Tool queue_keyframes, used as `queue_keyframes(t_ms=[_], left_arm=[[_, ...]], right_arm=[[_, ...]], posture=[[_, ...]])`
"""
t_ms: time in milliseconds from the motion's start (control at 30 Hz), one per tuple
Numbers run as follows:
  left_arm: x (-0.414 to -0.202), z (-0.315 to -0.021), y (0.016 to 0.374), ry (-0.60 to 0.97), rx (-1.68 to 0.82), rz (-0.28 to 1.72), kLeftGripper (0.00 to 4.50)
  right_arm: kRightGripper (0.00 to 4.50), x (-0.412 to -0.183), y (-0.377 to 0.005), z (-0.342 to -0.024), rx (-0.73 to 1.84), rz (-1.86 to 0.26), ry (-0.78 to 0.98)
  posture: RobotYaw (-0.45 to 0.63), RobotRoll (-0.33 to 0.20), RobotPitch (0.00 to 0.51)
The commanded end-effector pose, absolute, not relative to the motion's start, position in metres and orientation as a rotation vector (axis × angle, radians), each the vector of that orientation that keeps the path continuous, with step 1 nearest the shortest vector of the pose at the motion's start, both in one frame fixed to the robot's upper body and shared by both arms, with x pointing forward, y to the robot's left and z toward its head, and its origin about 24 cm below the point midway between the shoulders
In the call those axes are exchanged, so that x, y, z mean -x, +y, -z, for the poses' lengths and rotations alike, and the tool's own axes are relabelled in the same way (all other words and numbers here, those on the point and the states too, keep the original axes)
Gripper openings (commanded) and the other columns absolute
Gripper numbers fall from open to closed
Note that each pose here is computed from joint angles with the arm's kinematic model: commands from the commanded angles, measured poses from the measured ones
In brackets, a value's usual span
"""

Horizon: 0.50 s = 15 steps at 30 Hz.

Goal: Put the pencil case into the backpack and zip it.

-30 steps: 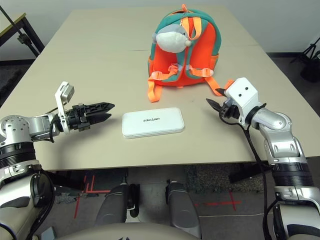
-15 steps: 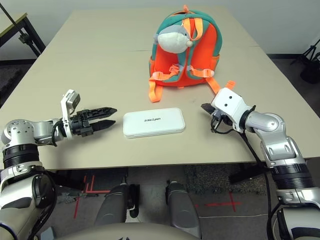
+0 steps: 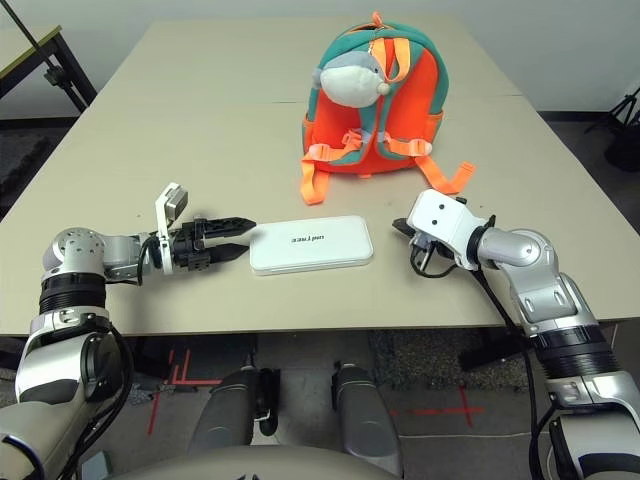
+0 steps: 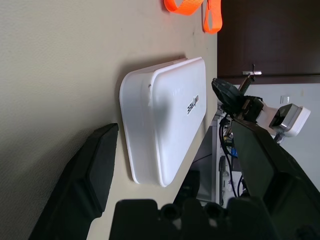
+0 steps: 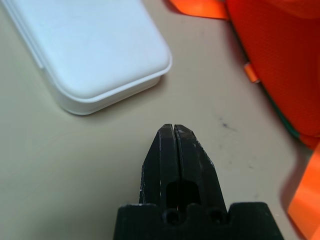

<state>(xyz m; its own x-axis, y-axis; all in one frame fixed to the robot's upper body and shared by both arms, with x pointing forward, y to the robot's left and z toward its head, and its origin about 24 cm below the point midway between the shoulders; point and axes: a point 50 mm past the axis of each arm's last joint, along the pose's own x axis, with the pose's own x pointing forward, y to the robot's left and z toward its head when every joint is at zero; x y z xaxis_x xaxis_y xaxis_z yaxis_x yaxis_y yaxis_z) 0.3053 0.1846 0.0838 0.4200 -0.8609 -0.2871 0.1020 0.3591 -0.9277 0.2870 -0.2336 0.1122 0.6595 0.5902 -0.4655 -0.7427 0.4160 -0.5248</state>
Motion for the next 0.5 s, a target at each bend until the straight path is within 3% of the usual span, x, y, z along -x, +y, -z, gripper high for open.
queue_keyframes(t_ms=[33, 500], left_arm=[[-0.303, -0.072, 0.182, 1.005, 0.983, 0.714, 4.5], [-0.301, -0.07, 0.179, 1.019, 0.978, 0.73, 4.5]], right_arm=[[0.04, -0.284, -0.226, -0.107, 0.781, -0.899, 0.252], [0.04, -0.29, -0.198, -0.096, 0.777, -0.994, 0.269]], posture=[[-0.18, 0.0, 0.111], [-0.16, 0.0, 0.118]])
